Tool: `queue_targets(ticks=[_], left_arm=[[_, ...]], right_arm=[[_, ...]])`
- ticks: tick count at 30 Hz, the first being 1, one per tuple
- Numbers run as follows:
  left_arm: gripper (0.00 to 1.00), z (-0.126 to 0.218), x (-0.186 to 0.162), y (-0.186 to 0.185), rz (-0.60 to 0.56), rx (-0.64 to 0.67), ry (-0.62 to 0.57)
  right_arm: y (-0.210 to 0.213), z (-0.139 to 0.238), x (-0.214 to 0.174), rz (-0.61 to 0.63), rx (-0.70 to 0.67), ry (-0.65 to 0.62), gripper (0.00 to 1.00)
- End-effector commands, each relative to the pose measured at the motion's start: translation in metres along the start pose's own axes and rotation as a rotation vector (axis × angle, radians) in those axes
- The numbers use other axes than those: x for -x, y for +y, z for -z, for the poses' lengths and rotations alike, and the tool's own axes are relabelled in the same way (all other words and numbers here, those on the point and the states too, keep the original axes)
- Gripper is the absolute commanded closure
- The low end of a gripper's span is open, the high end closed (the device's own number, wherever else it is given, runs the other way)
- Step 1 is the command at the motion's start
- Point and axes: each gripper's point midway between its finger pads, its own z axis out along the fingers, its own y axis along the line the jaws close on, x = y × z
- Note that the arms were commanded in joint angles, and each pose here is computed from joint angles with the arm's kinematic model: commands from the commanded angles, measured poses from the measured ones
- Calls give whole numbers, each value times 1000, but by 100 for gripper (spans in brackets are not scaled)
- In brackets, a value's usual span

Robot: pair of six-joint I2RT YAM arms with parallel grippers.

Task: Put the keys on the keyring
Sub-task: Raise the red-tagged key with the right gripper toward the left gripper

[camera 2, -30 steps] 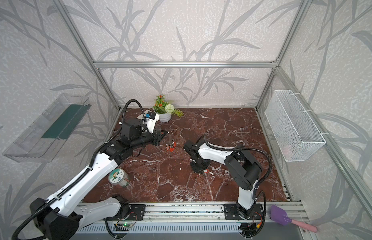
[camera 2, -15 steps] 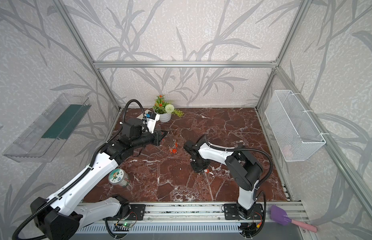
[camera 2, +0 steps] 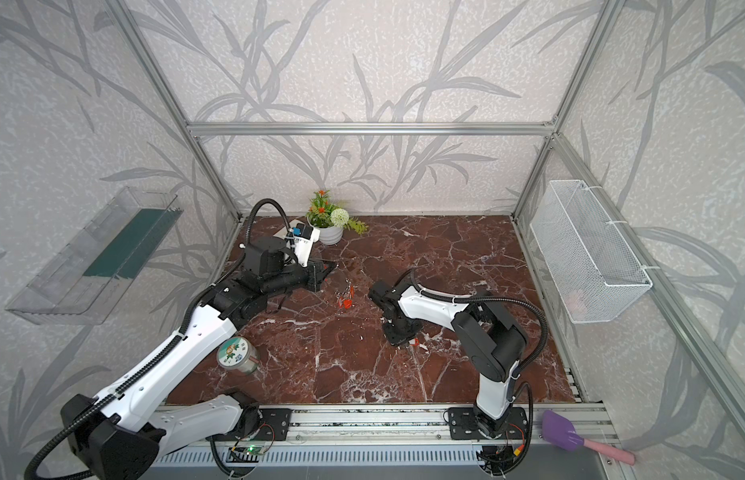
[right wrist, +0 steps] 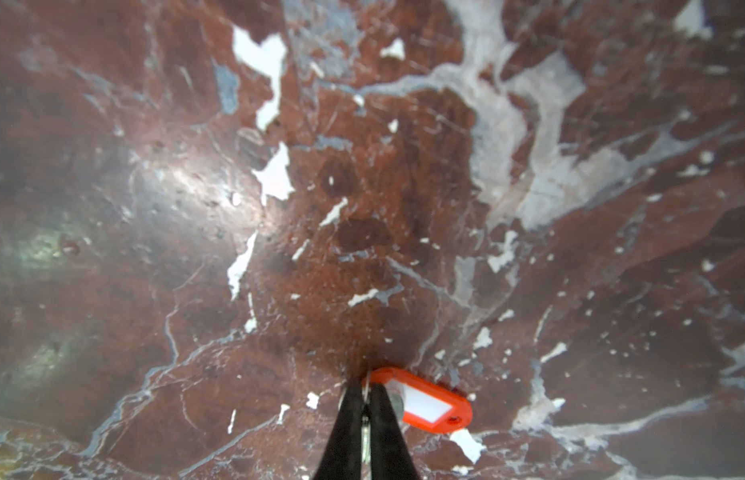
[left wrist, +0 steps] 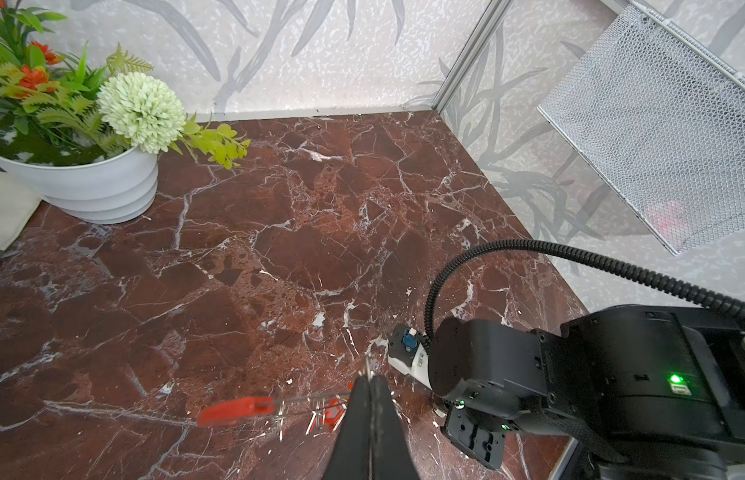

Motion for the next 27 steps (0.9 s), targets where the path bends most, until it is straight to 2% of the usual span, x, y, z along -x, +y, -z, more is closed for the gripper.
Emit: queue_targets(ticks=[1, 6, 8, 17, 22, 27], left_arm=[[100, 3, 8, -4, -7, -17, -27], [100, 2, 8, -3, -2, -18, -26], [100, 3, 8, -4, -3, -21, -26], [100, 3, 8, -4, -1, -22, -26], [100, 2, 9, -5, -2, -28, -28], [100, 1, 12, -13, -20, -68, -33]], right_arm=[[-6, 9, -5, -16, -10, -7, 93], [-6, 10, -6, -15, -11, -8, 93], [-6, 10, -6, -16, -10, -7, 100], [-8, 22, 3, -29, 23, -69, 100], [-3, 49, 15, 5, 80, -208, 100], [13, 93, 32, 59, 205, -448, 100]])
